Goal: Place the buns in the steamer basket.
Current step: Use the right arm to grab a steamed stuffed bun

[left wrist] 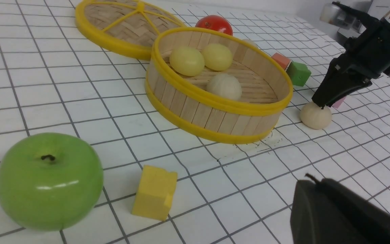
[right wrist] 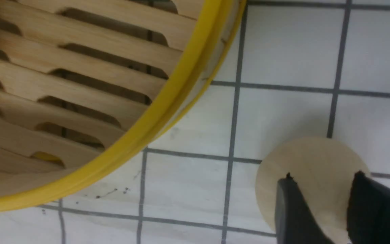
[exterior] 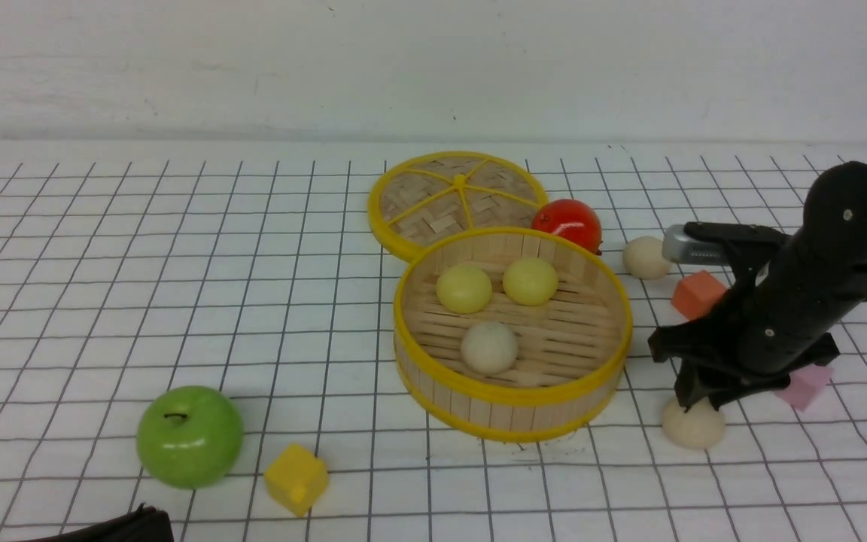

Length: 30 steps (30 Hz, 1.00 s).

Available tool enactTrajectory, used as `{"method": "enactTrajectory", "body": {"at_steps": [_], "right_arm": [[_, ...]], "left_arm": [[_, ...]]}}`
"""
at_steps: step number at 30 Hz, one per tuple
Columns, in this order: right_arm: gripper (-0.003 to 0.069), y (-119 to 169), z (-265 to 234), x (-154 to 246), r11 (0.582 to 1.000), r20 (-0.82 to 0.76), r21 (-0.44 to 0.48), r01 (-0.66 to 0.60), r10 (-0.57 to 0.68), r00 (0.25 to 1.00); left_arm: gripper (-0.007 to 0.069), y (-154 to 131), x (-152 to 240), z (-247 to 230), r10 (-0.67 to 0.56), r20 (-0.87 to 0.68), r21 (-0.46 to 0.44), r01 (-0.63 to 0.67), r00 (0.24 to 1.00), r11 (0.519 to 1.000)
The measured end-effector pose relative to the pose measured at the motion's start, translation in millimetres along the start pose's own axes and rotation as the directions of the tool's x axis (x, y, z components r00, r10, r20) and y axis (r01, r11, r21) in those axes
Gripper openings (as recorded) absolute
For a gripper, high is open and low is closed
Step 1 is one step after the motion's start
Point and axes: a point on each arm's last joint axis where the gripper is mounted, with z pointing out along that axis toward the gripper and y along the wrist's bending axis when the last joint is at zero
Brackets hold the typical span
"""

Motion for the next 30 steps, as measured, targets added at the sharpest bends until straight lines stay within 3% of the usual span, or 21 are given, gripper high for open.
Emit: {"method": "enactTrajectory", "body": {"at_steps": [13,22,30], "right_arm": [[0.0203,-1.1,3.3,0.5,1.000,-0.011,0.007,0.007,-0.007,1.000],[0.0014,-2.8,3.3,0.6,0.999,-0.013,0.025,0.028,-0.027,1.000],[-0.0003,2.0,-19.4,4.1,0.998,-0.005,0.014,0.057,-0.057,0.998]], "left_arm": [[0.0008,0.0,0.0,0.0,0.000,0.000,0.000,0.000,1.000,1.000],[0.0018,0.0,0.0,0.0,0.000,0.000,0.000,0.000,1.000,1.000],[0.0029,0.0,0.0,0.0,0.000,0.000,0.000,0.000,1.000,1.000]]}}
